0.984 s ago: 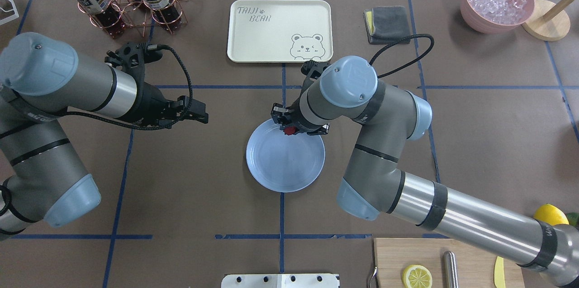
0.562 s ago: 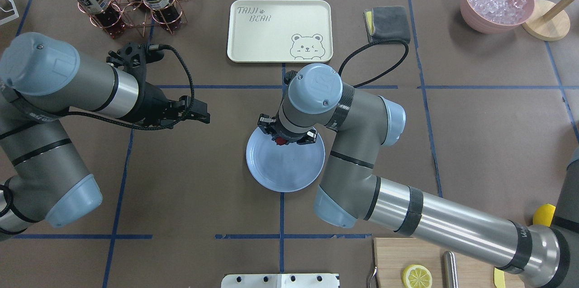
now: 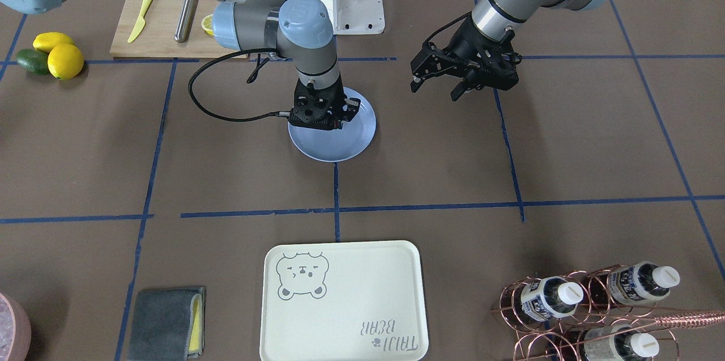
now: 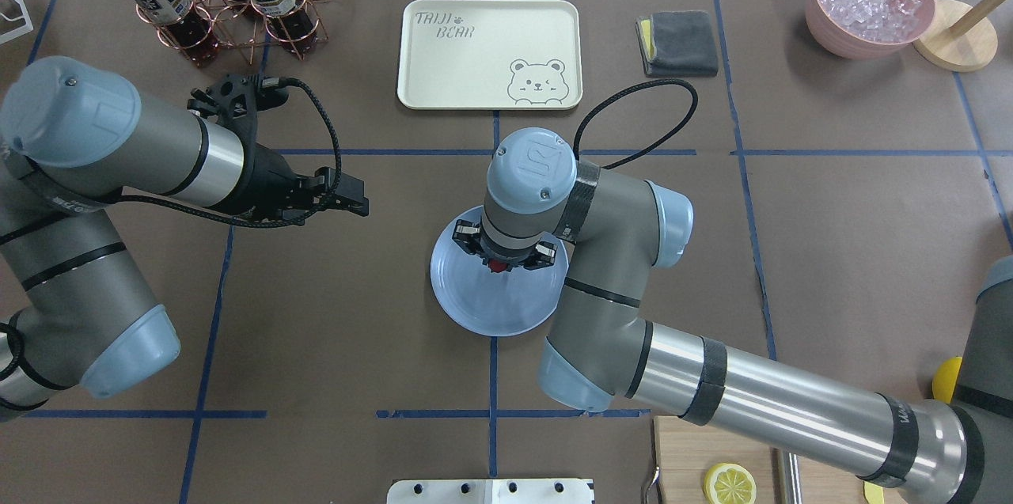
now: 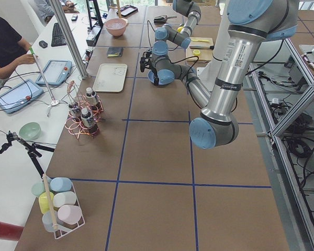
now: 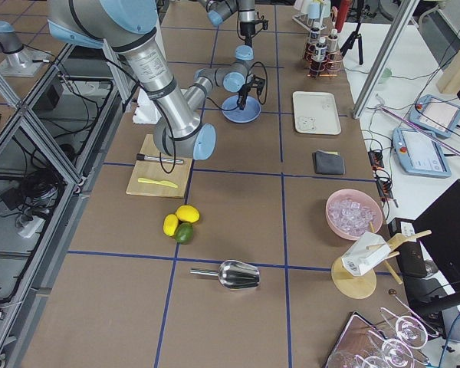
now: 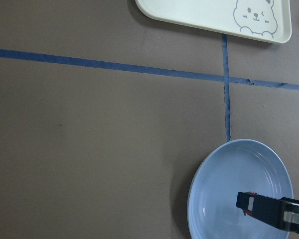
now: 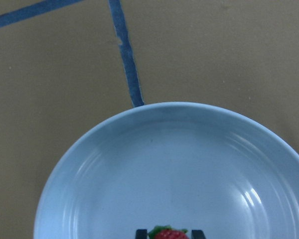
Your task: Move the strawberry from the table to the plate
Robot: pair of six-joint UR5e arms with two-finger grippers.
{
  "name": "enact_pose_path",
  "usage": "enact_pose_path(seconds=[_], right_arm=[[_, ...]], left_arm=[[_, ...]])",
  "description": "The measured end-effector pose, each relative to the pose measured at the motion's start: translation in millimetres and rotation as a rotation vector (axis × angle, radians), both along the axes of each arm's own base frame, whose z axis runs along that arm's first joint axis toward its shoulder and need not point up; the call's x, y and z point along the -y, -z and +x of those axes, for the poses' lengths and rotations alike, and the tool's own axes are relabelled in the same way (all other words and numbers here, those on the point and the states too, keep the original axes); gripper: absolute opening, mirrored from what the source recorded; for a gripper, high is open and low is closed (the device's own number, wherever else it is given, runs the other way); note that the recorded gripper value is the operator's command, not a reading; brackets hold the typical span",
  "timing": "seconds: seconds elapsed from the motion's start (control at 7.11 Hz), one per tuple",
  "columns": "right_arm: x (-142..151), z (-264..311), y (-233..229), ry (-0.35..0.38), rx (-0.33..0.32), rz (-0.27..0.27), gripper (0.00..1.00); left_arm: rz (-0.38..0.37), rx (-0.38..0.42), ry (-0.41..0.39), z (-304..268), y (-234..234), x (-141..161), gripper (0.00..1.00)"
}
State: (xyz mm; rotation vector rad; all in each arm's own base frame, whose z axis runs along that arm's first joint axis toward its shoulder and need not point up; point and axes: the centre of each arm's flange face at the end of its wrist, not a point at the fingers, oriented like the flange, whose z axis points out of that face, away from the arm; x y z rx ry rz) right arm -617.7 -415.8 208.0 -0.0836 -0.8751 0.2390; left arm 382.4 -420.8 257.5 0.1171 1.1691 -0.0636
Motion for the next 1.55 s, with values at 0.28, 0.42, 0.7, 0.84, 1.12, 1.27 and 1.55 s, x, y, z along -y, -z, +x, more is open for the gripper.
enact_pose_path(seconds=[0.28, 0.42, 0.7, 0.84, 1.12, 1.27, 1.55], right_arm=[[0.7, -2.9, -5.1, 0.007, -0.011, 0.002, 0.00], [1.3, -4.3, -7.3, 0.009, -0.016, 0.000, 0.36], [1.1, -6.1, -6.9, 0.014, -0.016, -0.002, 1.00], [1.1, -6.1, -5.8, 0.014, -0.015, -0.002, 1.00], [0.5, -6.6, -7.0, 0.013, -0.018, -0.002, 1.00], [2.8, -1.0, -3.2, 0.009, -0.015, -0.003, 1.00], [26.7, 67.7, 7.5, -0.010, 0.020, -0.034, 1.00]], left_arm=[[0.000, 0.000, 0.000, 0.0, 0.1, 0.0, 1.00], [0.000, 0.000, 0.000, 0.0, 0.1, 0.0, 1.00], [-0.001, 0.001, 0.000, -0.1, -0.5, -0.1, 1.00], [-0.001, 0.001, 0.000, -0.1, -0.7, -0.1, 1.00], [-0.001, 0.001, 0.000, -0.1, -0.8, -0.1, 1.00], [-0.001, 0.002, 0.001, -0.4, -1.1, 0.1, 1.00], [0.009, 0.011, 0.010, -8.3, -6.7, 5.1, 1.00]])
